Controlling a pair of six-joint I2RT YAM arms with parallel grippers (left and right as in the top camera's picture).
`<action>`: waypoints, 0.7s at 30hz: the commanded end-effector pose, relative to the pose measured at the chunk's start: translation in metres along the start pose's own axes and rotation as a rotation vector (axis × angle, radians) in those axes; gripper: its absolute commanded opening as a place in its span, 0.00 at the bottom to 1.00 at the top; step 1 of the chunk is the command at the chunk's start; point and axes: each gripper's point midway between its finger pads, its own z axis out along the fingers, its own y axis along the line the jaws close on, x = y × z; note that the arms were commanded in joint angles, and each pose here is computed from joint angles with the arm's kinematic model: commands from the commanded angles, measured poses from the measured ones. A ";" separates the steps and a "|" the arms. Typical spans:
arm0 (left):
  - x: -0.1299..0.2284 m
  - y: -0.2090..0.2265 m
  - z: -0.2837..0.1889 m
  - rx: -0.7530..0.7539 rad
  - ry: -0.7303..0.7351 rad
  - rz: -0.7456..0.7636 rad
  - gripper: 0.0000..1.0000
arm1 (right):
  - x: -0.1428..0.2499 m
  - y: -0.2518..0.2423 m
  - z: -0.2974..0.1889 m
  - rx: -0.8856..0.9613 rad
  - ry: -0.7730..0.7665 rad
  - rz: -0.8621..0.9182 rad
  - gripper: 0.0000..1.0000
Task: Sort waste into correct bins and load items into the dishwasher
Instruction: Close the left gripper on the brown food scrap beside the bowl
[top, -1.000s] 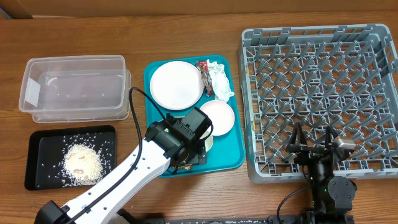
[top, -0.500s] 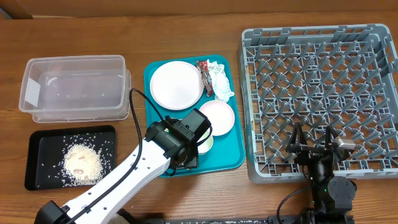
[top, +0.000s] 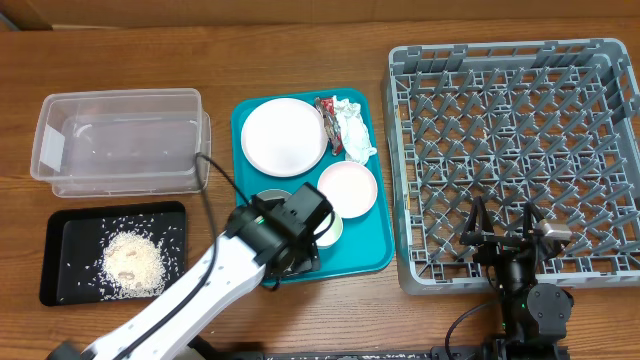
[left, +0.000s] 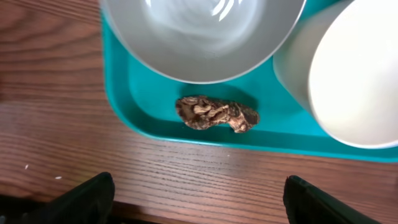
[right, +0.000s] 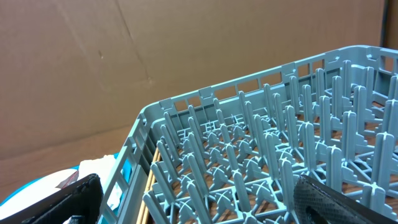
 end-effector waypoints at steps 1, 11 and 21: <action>-0.014 0.023 -0.026 0.013 -0.139 -0.151 0.90 | 0.002 0.000 0.000 -0.003 -0.003 -0.004 1.00; -0.016 0.081 -0.034 -0.042 -0.086 -0.634 0.97 | 0.002 0.000 0.000 -0.003 -0.003 -0.004 1.00; 0.025 0.070 0.003 -0.022 0.130 -0.718 1.00 | 0.002 0.000 0.000 -0.003 -0.003 -0.004 1.00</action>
